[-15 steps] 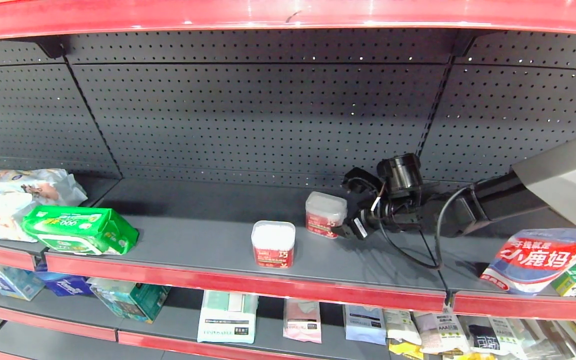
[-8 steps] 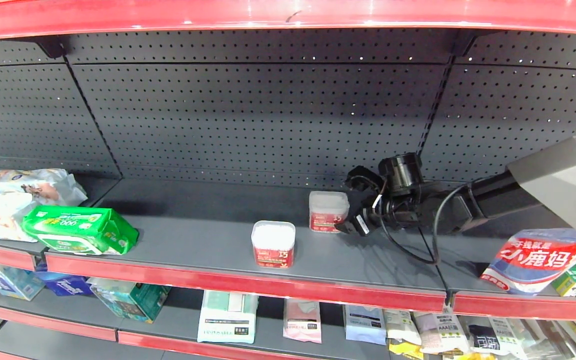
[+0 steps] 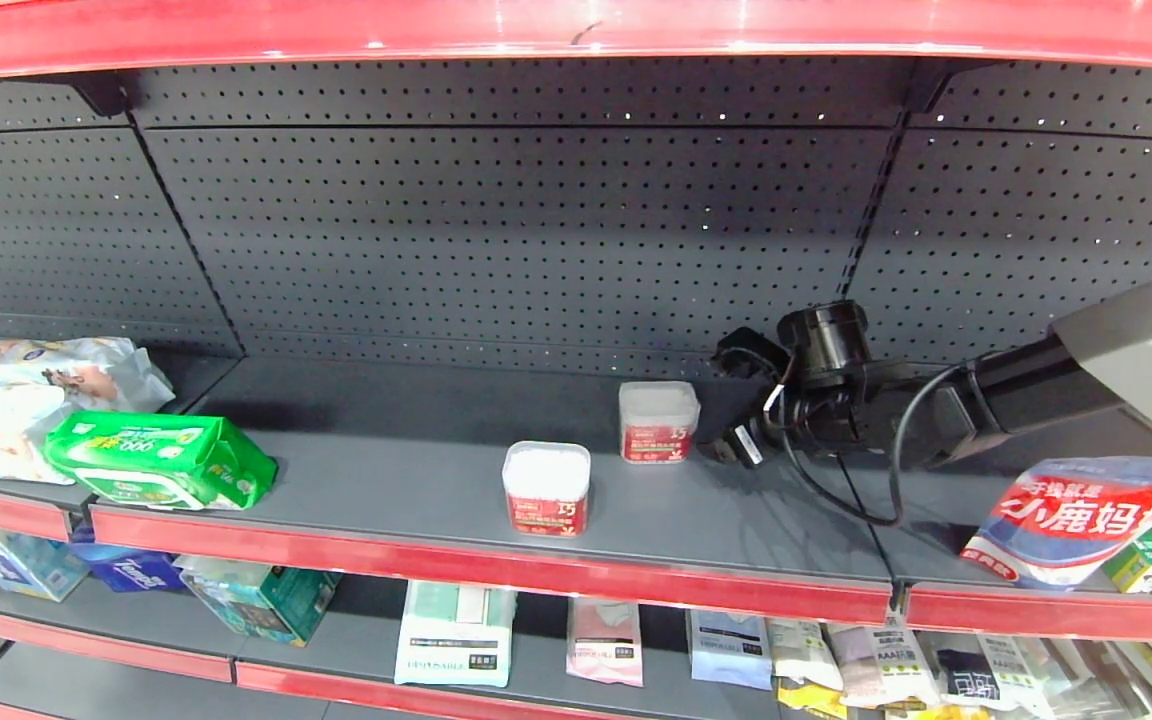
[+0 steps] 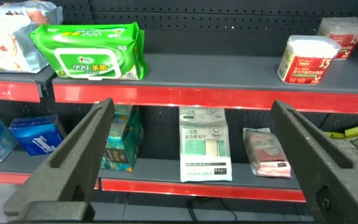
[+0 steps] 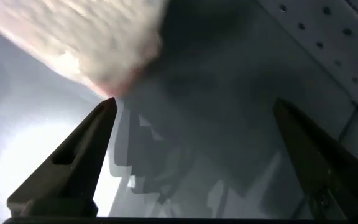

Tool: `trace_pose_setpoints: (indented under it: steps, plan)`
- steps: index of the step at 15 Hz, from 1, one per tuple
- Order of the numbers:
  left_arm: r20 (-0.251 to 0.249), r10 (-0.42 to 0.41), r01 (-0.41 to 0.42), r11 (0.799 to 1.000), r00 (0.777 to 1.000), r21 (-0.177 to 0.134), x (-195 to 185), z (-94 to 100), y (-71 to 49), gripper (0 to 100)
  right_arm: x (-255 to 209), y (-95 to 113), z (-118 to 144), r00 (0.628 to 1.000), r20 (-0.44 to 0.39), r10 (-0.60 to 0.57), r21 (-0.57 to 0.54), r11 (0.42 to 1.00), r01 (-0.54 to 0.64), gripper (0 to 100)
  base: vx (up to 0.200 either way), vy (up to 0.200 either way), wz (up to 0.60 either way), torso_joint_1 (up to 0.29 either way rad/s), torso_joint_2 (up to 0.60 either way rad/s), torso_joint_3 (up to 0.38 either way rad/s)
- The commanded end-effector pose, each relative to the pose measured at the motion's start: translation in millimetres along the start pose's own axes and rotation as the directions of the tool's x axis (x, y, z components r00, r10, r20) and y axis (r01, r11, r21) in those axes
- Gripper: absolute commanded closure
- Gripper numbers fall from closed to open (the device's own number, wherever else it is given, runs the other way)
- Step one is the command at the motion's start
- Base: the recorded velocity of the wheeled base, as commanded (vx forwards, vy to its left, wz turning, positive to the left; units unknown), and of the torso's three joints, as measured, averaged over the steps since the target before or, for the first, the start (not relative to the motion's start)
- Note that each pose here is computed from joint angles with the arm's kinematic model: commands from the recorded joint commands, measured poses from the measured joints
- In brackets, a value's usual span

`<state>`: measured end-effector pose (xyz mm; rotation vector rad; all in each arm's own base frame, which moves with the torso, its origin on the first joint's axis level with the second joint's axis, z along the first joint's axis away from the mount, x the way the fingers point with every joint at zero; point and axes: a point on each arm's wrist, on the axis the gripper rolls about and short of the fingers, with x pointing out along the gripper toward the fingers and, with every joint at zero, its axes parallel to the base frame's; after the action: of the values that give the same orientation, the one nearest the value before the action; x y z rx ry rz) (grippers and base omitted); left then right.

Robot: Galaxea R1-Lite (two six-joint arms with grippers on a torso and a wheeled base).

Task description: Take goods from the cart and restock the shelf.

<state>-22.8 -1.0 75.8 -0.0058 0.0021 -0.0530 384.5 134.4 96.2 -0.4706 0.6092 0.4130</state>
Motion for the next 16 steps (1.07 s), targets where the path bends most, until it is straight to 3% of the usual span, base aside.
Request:
trace_pose_setpoints:
  steps: [1,8,16]
  plan:
    - [0.000,-0.001,0.001,1.000,1.000,0.000,0,0.0,0.0,0,-6,-2,-3,1.000,-0.005,-0.005,-0.001,1.000,0.005,0,0.000,0.000,0.00,0.000,0.00,0.000]
    - [0.000,-0.001,0.001,1.000,1.000,0.000,0,0.0,0.0,0,10,-26,1,0.995,-0.004,-0.099,0.031,0.995,0.099,0,0.000,0.000,0.00,0.000,0.00,0.000]
    - [0.000,-0.001,0.001,1.000,1.000,0.000,0,0.0,0.0,0,17,-14,12,0.998,0.044,-0.046,0.010,0.999,0.045,0,0.000,0.000,0.00,0.000,0.00,0.000]
